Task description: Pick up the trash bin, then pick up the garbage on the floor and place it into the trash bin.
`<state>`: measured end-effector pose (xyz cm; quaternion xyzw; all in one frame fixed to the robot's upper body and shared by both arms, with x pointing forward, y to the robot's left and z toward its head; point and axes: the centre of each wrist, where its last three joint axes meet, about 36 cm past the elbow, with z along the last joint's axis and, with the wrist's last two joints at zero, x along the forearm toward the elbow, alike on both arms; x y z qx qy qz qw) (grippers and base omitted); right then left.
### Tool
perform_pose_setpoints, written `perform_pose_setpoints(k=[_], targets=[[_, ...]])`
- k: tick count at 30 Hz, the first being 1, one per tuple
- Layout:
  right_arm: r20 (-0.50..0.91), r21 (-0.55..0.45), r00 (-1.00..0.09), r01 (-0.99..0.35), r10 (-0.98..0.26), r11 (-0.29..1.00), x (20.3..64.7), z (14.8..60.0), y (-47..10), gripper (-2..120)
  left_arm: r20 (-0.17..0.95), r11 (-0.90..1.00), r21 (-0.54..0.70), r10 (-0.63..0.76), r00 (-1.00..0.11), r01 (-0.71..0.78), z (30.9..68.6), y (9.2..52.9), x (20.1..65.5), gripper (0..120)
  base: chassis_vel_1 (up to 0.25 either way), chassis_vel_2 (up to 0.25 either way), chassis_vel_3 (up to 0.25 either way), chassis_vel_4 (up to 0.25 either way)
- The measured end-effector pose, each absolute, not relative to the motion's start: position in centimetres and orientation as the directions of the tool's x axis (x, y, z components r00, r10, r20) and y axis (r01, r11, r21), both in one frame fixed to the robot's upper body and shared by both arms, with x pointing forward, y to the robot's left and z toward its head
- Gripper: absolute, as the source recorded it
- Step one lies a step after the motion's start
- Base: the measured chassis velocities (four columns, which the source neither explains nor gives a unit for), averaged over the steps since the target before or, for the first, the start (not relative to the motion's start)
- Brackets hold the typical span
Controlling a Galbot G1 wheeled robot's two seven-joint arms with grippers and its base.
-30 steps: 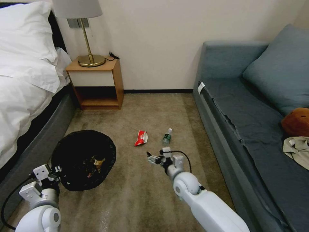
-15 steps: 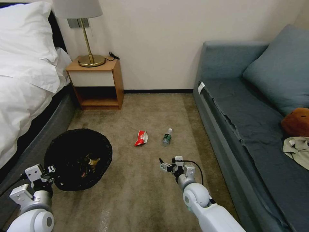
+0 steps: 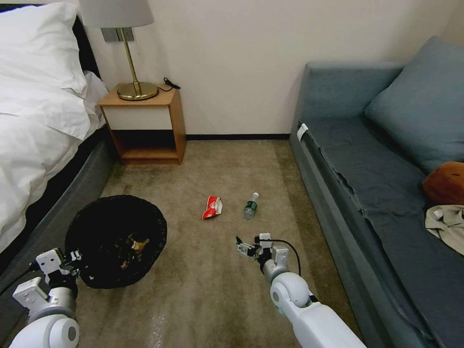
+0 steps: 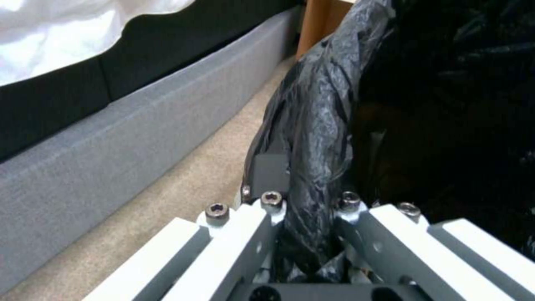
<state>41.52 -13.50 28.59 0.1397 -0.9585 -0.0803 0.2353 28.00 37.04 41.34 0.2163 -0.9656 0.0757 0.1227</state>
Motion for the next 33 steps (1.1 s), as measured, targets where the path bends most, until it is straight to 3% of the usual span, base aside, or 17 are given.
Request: perform_pose_setpoints(k=[14,33], targets=[[0.427,0.216,-0.849,-0.240,-0.312,0.946,41.5,27.7,-13.0,100,0.283,0.890,-0.092,-0.407,-0.869,-0.447,40.9,36.7,27.4,2,-0.009,0.006,0.008,-0.007],[0.426,0.225,-0.844,-0.251,-0.327,0.942,40.7,27.4,-13.4,100,0.273,0.871,-0.077,-0.449,-0.851,-0.485,41.0,38.1,27.1,2,-0.074,0.081,0.078,-0.079]])
